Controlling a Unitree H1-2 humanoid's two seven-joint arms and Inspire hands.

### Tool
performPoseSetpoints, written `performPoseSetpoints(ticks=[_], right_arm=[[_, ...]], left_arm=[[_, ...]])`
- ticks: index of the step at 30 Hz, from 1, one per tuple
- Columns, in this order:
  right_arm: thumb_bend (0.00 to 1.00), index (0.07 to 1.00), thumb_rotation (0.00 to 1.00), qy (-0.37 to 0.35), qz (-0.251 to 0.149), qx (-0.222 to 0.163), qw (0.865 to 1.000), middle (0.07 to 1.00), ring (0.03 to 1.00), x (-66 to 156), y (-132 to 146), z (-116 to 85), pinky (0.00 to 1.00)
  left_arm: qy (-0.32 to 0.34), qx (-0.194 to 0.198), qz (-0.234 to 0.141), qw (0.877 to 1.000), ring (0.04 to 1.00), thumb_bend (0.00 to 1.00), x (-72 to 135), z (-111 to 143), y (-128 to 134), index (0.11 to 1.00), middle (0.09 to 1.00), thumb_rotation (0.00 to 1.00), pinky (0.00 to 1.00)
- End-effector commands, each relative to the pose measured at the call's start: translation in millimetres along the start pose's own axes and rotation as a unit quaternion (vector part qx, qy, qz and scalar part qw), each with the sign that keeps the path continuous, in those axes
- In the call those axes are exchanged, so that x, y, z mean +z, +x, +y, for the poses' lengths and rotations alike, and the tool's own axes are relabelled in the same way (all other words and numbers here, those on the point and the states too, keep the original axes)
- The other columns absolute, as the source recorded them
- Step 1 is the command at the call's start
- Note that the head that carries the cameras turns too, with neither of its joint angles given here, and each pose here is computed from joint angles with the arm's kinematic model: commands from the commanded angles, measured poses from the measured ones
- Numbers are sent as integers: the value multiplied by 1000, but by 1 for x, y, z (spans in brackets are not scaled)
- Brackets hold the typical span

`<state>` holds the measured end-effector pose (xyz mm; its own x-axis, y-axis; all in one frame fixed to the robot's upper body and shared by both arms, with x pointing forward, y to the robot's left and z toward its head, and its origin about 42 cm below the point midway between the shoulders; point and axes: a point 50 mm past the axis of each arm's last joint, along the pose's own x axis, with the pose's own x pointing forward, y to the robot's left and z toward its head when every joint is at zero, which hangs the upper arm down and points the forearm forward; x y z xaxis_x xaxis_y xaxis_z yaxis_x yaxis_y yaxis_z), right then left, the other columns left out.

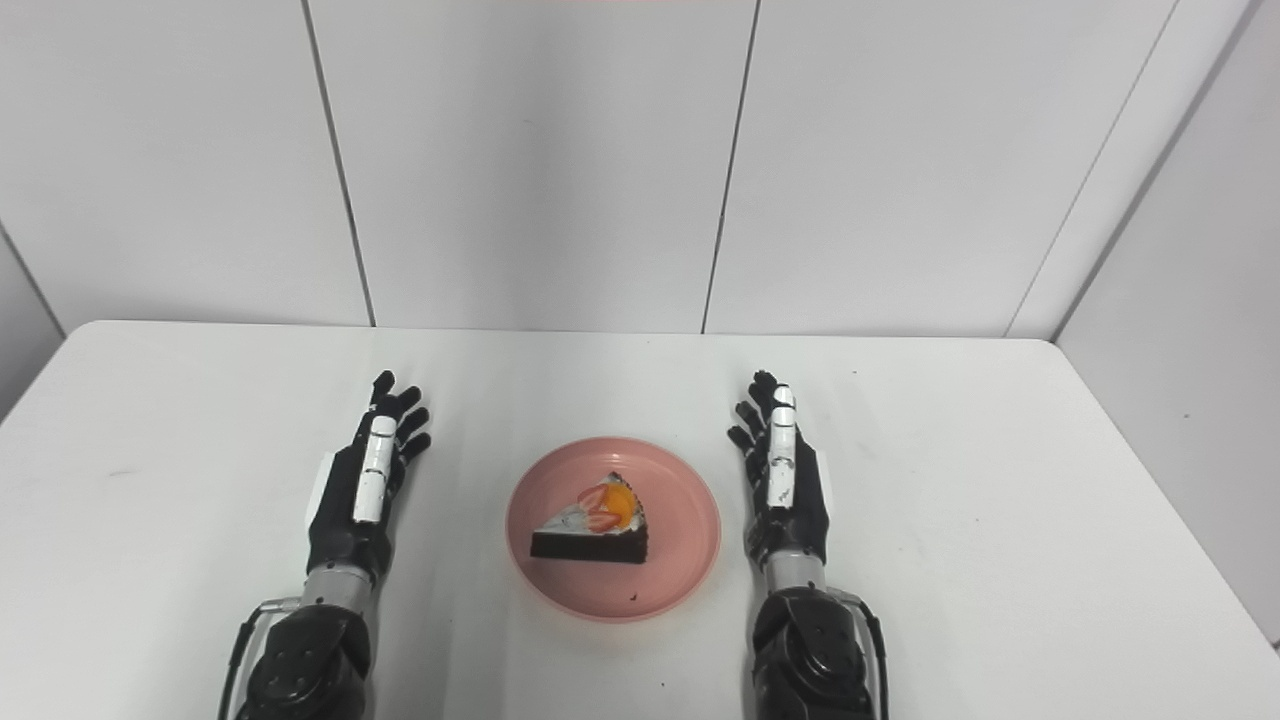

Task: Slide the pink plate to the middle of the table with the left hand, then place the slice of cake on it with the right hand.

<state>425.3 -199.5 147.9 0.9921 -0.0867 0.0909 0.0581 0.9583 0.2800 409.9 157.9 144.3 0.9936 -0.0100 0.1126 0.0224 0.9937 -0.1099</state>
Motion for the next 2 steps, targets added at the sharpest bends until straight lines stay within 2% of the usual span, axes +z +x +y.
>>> performPoseSetpoints(ticks=[1,2], right_arm=[[707,893,976,-1,28,-10,1000,930,909,-14,-5,-3,894],[709,892,975,-1,29,-10,1000,929,908,-14,-5,-3,893]], left_arm=[[0,-3,35,999,921,653,-13,-1,-4,1000,939,953,893],[2,-2,35,999,921,650,-13,-1,-4,1000,939,955,894]])
